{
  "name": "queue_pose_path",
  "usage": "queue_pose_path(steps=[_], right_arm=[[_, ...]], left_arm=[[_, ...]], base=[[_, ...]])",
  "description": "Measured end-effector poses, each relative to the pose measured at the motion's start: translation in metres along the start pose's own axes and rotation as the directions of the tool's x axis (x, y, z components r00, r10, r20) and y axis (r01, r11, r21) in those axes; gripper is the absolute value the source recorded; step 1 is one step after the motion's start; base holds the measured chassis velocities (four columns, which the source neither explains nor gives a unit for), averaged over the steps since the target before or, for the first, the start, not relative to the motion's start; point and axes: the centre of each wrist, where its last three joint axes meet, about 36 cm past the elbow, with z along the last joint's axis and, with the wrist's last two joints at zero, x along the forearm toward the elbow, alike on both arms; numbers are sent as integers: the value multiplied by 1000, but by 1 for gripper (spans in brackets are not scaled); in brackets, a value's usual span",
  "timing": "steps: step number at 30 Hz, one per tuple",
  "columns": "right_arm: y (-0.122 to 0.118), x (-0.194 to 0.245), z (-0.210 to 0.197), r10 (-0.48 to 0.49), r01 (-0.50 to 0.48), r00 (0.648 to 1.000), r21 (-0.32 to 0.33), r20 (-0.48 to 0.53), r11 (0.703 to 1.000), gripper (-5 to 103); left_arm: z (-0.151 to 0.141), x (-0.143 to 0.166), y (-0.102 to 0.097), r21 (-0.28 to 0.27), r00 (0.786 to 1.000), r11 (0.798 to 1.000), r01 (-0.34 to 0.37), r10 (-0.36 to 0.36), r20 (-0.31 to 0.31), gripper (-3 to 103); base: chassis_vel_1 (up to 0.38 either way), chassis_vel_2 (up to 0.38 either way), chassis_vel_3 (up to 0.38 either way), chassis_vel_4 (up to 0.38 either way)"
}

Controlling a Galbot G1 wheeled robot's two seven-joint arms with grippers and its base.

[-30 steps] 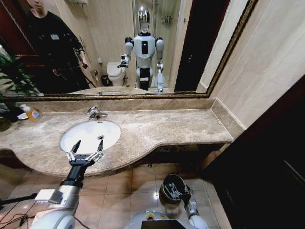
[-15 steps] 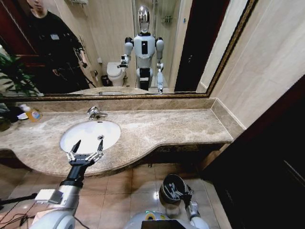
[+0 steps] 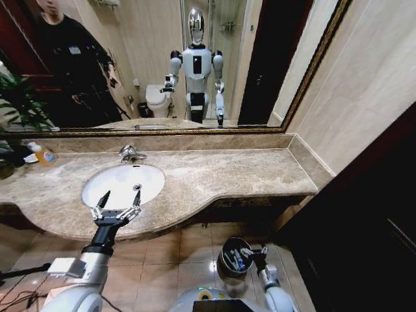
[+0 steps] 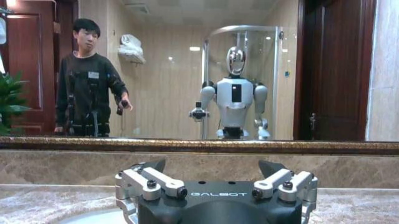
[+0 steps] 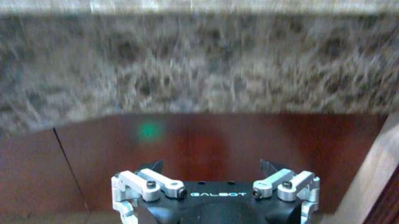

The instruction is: Pick up the trash from the sink and place it in the trash bin.

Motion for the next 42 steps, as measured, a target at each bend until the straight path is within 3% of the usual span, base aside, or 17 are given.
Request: queue_pose_path(steps=[20,42], right_arm=[[30,25,-142,16,6,976,-100,219,995,100],[26,69,-252,-33,71,907,-75,420,995,100]], left_arm=[[0,0,0,0,1000,1000,0,0,0,100],[0,0,0,0,1000,1000,0,0,0,100]], base=[[0,0,0,0],[0,0,0,0]])
